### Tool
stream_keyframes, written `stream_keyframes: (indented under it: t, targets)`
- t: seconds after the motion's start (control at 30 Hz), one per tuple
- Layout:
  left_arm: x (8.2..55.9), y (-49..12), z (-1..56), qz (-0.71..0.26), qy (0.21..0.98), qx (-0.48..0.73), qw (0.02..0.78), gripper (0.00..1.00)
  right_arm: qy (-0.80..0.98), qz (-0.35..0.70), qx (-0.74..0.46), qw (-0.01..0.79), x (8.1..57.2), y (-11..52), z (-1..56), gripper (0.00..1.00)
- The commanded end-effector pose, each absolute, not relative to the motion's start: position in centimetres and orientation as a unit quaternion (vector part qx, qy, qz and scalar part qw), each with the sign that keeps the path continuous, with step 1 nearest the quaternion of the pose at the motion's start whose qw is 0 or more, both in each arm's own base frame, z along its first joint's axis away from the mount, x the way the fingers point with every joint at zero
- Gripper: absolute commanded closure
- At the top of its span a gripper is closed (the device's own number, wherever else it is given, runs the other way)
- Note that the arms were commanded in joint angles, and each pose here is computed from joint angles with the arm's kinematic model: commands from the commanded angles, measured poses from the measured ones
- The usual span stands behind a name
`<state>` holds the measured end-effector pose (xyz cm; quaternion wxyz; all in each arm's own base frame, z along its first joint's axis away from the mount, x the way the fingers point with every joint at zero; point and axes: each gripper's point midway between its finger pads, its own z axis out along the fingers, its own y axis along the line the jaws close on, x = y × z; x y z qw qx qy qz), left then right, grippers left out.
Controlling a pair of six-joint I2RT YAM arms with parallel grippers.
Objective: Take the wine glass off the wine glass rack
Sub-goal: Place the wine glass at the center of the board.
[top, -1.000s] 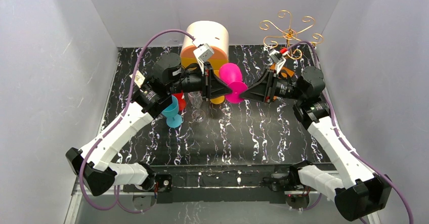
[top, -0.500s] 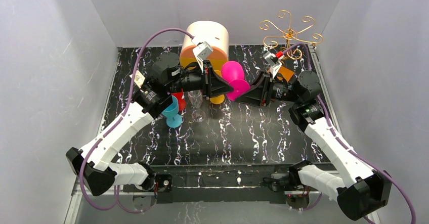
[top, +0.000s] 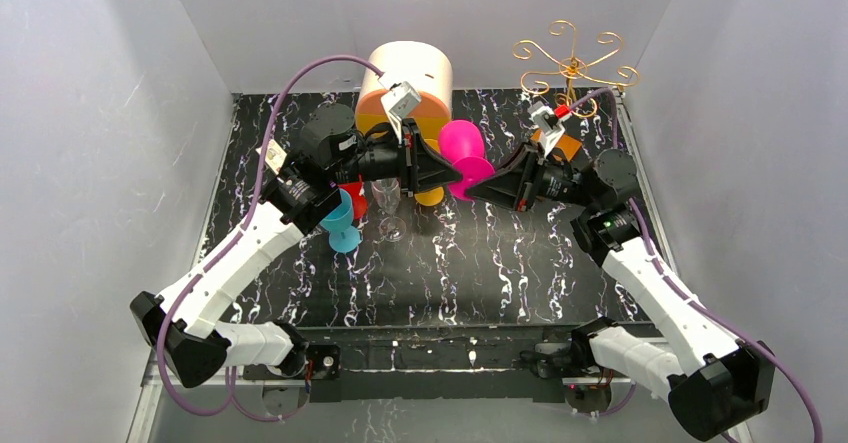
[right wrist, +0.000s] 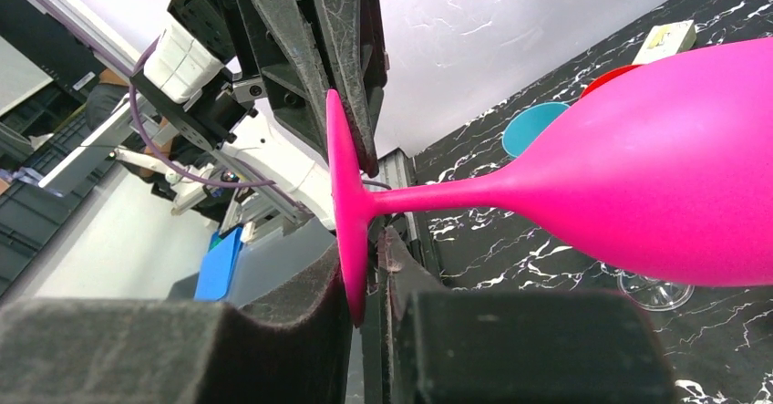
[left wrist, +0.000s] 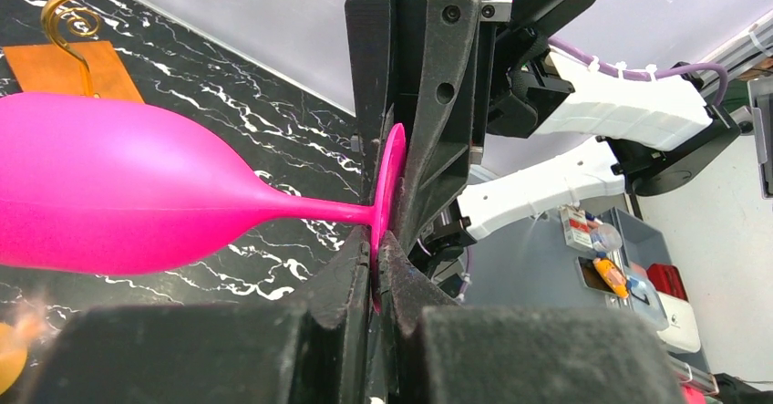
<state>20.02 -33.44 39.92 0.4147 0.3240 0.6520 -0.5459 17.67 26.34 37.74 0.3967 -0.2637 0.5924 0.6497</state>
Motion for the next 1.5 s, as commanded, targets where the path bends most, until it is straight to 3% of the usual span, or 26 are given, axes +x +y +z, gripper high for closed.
stream_keyframes:
  t: [0.0, 0.1, 0.2, 0.4, 0.47, 0.57, 0.63, 0.8, 1.13, 1.47]
  targets:
    - [18.7, -33.0, 40.8, -0.555, 0.638, 0.337, 0.414, 1.00, 0.557, 0.650, -0.275, 0.438, 17.1, 25.9, 39.4, 0.79]
    - [18.7, -32.9, 40.8, -0.553, 0.639, 0.337, 0.415, 1.00, 0.550, 0.654, -0.281, 0.438, 16.8, 25.9, 39.5, 0.85]
    - [18.7, -32.9, 40.7, -0.551, 0.639, 0.339, 0.416, 1.00, 0.541, 0.655, -0.287, 0.441, 16.5, 25.8, 39.6, 0.98]
    - [18.8, -32.9, 40.7, -0.548, 0.642, 0.339, 0.415, 1.00, 0.536, 0.646, -0.298, 0.454, 16.4, 25.7, 39.2, 0.99]
    - [18.8, -32.8, 40.8, -0.547, 0.645, 0.335, 0.416, 0.83, 0.533, 0.640, -0.310, 0.458, 16.3, 25.7, 38.8, 0.99]
    - [18.8, -32.4, 41.1, -0.537, 0.652, 0.331, 0.420, 0.43, 0.526, 0.626, -0.337, 0.467, 16.2, 25.7, 38.1, 0.99]
    - [19.2, -31.8, 41.4, -0.519, 0.662, 0.325, 0.432, 0.27, 0.513, 0.615, -0.372, 0.469, 15.6, 25.7, 37.4, 0.99]
    - [20.7, -29.7, 41.9, -0.459, 0.690, 0.296, 0.475, 0.12, 0.467, 0.570, -0.478, 0.479, 14.1, 25.4, 34.8, 0.99]
    - [23.2, -27.1, 42.3, -0.385, 0.736, 0.233, 0.506, 0.05, 0.380, 0.450, -0.608, 0.533, 12.8, 24.0, 30.1, 0.99]
    - [25.6, -26.4, 41.1, -0.405, 0.771, 0.186, 0.455, 0.04, 0.333, 0.437, -0.647, 0.530, 11.6, 23.7, 28.9, 0.99]
